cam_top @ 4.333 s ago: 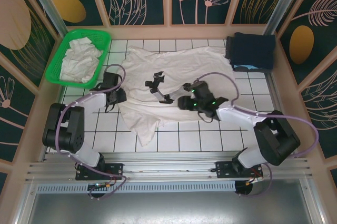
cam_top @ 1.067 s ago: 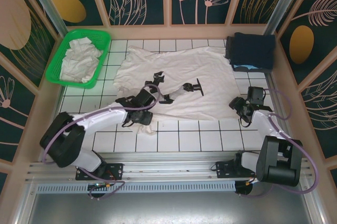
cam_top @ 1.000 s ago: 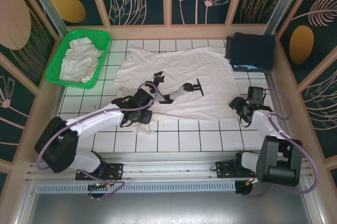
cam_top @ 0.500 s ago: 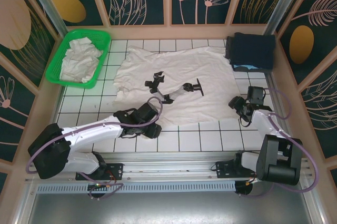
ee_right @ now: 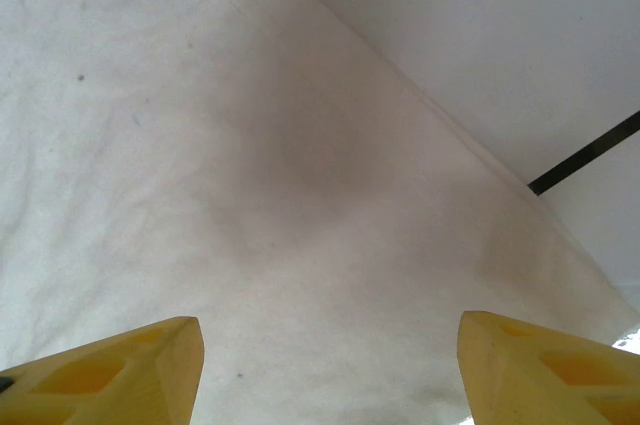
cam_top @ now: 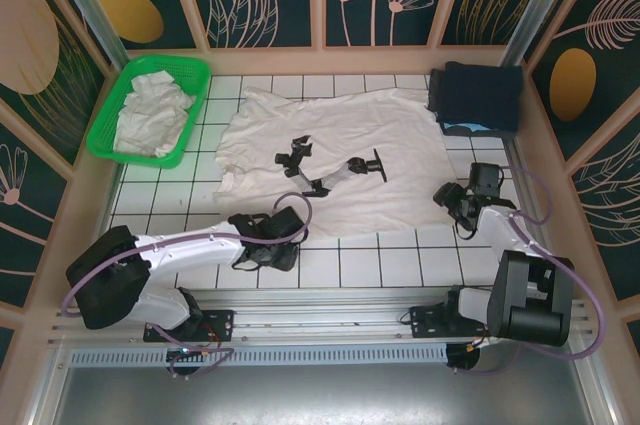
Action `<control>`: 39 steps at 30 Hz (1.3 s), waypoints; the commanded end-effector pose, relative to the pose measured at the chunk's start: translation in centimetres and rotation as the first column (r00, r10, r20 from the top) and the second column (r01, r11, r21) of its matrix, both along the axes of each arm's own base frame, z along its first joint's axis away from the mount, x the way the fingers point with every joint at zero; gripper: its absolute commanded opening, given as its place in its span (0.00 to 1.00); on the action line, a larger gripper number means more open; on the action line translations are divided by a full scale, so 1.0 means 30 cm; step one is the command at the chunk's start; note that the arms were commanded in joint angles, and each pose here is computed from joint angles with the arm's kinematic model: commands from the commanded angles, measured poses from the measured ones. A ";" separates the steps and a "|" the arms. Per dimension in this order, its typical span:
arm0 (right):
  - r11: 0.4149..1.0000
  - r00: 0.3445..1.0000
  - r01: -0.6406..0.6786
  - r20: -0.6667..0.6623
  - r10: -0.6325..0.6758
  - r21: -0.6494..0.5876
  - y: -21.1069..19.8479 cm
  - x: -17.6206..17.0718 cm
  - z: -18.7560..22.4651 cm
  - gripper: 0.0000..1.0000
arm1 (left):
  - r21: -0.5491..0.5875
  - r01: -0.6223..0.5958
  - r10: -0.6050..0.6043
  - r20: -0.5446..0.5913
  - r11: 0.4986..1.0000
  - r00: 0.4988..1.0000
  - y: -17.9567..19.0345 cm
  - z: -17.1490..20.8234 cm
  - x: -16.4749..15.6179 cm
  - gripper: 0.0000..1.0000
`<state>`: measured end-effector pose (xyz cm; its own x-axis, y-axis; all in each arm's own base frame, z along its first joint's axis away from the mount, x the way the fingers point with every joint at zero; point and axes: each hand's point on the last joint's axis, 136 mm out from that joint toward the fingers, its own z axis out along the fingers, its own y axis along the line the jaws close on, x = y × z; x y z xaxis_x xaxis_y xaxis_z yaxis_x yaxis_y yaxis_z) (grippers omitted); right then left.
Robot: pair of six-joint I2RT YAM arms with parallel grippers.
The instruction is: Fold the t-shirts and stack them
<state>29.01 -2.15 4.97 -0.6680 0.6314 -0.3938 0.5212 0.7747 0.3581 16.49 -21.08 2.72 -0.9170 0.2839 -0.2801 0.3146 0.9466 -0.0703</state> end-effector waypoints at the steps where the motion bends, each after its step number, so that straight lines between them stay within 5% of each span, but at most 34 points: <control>1: 1.000 1.000 0.000 -0.010 0.000 -0.007 -0.007 0.001 0.013 0.69 | 0.042 -0.086 0.085 0.028 0.995 0.996 0.051 -0.019 0.005 0.22; 4: 0.999 0.999 0.030 -0.042 -0.029 0.022 0.002 -0.034 -0.006 0.72 | 0.040 -0.124 0.122 0.058 0.991 0.991 0.073 0.014 0.014 0.00; 12: 0.987 0.991 0.129 -0.053 -0.124 0.093 0.019 -0.092 -0.041 0.73 | -0.081 -0.169 0.184 0.252 0.982 0.950 0.107 0.311 0.081 0.00; 22: 0.976 0.972 0.218 -0.096 -0.215 0.016 -0.077 -0.122 -0.096 0.65 | -0.042 -0.192 0.193 0.381 0.981 0.904 0.158 0.434 0.135 0.00; 26: 0.976 0.971 0.220 -0.100 -0.218 0.008 -0.105 -0.094 -0.106 0.55 | -0.106 -0.210 0.235 0.451 0.972 0.861 0.187 0.519 0.150 0.00; 37: 0.984 0.984 0.176 -0.037 -0.175 0.031 -0.102 -0.009 -0.046 0.02 | -0.098 -0.240 0.251 0.579 0.966 0.775 0.242 0.647 0.201 0.00; 39: 0.985 0.986 0.168 -0.023 -0.167 0.025 -0.105 0.003 -0.018 0.00 | -0.105 -0.254 0.265 0.602 0.962 0.754 0.260 0.673 0.207 0.00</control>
